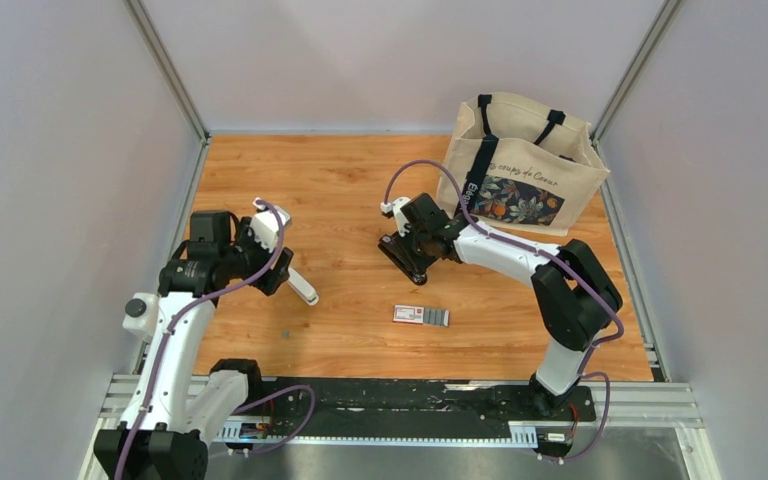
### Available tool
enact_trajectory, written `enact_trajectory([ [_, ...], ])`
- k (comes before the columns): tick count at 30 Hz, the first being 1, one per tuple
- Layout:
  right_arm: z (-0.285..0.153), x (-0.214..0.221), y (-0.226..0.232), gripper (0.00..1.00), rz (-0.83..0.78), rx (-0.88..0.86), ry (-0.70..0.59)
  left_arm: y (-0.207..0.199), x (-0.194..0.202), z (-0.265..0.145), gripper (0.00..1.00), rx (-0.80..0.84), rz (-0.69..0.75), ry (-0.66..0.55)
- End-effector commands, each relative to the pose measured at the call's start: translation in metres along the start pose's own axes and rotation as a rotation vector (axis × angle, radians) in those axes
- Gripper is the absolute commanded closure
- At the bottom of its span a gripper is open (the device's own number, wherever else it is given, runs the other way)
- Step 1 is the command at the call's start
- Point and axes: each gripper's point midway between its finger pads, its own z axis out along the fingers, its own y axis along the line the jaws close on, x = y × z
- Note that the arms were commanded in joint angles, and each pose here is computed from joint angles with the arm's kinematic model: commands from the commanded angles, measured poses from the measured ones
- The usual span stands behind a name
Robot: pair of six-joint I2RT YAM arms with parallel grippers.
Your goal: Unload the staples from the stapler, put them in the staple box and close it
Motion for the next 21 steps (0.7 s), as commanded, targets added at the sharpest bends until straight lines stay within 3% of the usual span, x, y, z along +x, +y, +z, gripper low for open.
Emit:
enact_trajectory([
  [1, -0.001, -0.038, 0.01, 0.87, 0.105, -0.022, -0.121, -0.003, -0.009, 0.008, 0.17, 0.001, 0.02, -0.015],
  [4, -0.019, -0.064, 0.01, 1.0, 0.203, -0.015, -0.234, -0.004, -0.012, 0.015, 0.16, 0.002, 0.025, -0.019],
  [10, -0.062, -0.105, 0.021, 1.0, 0.363, -0.087, -0.436, -0.005, -0.025, 0.028, 0.16, 0.021, -0.017, -0.071],
  [14, -0.081, -0.115, 0.027, 1.0, 0.418, -0.126, -0.498, -0.019, -0.029, 0.041, 0.16, 0.079, -0.056, -0.112],
  [21, -0.103, -0.125, 0.042, 1.0, 0.479, -0.193, -0.574, -0.044, -0.034, 0.061, 0.15, 0.171, 0.022, -0.092],
])
